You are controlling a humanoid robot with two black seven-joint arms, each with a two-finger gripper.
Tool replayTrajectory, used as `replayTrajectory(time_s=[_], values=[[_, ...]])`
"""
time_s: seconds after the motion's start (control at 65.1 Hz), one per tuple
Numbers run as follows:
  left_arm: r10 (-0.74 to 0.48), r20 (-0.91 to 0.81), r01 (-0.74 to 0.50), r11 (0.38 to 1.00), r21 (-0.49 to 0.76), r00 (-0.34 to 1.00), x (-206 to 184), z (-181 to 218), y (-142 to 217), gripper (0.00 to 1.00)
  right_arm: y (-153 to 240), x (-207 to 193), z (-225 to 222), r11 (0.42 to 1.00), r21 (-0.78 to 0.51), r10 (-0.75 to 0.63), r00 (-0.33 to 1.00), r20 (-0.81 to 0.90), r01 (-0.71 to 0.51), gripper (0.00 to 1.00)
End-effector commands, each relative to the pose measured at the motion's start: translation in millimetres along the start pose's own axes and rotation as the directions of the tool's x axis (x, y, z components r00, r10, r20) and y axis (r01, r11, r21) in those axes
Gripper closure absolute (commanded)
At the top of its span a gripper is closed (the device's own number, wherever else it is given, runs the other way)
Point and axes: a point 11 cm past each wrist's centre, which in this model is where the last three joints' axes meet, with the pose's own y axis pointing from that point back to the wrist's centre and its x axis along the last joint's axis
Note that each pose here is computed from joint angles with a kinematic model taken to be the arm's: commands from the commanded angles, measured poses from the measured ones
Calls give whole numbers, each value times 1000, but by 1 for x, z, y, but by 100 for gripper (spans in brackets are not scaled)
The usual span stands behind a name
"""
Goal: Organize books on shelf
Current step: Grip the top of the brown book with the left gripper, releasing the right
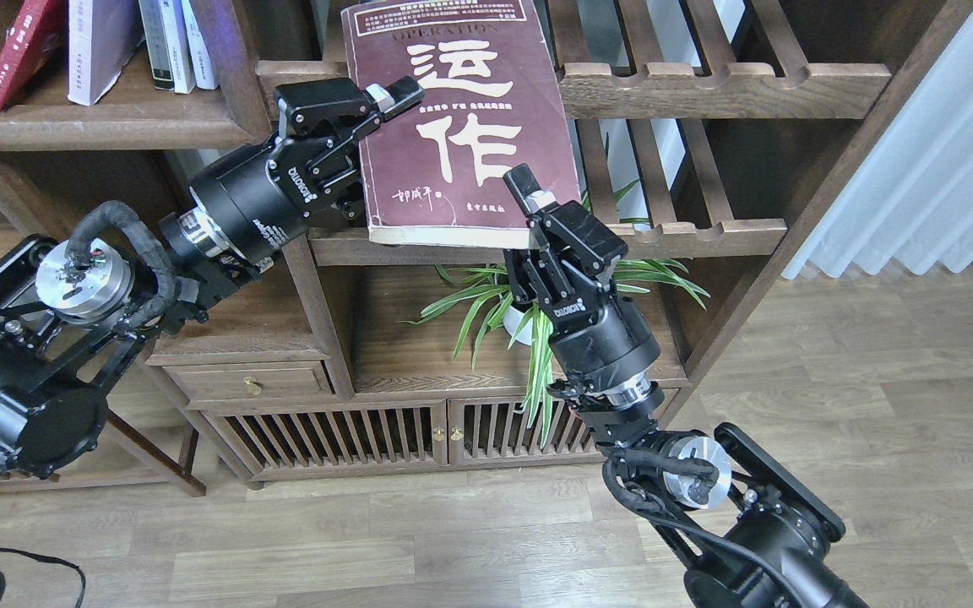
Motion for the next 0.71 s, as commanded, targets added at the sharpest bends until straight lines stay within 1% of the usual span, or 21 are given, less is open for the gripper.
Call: replayTrajectory(time_s=[0.0,0.154,0.215,0.323,0.384,0.4,0.446,0.492,0.553,0.584,0.691], values=[[-9,5,9,1000,2,1000,-1,0,-1,93,1,1,-1,1000,2,3,1000,-2,-3,96],[-21,17,21,1000,0,1000,-3,1,0,93,0,2,-1,1000,11,5,1000,1,-5,94],[-18,26,18,1000,0,1000,-3,1,1,93,0,2,-1,1000,11,4,1000,2,-5,88],[-10,36,10,1000,-5,999,-3,4,3,93,0,2,-2,1000,14,5,1000,1,-5,82],[-11,39,11,1000,-5,999,-4,4,4,93,0,2,-2,1000,13,6,1000,-1,-6,75],[-10,38,10,1000,-4,999,-4,4,4,93,1,3,-3,1000,16,7,1000,-1,-7,71],[-10,38,10,1000,-7,999,-4,5,4,93,1,2,-2,1000,16,7,1000,0,-7,65],[-8,41,8,1000,-7,999,-4,5,4,93,1,2,-4,1000,20,6,1000,-3,-6,56],[-8,42,8,1000,-6,999,-4,5,4,93,1,2,-6,1000,26,6,1000,-4,-5,50],[-6,44,6,1000,-6,999,-4,5,5,93,1,1,-7,999,32,2,1000,-5,-2,43],[-11,47,11,1000,-7,999,-5,6,5,93,1,0,-11,999,43,0,1000,-9,1,34]])
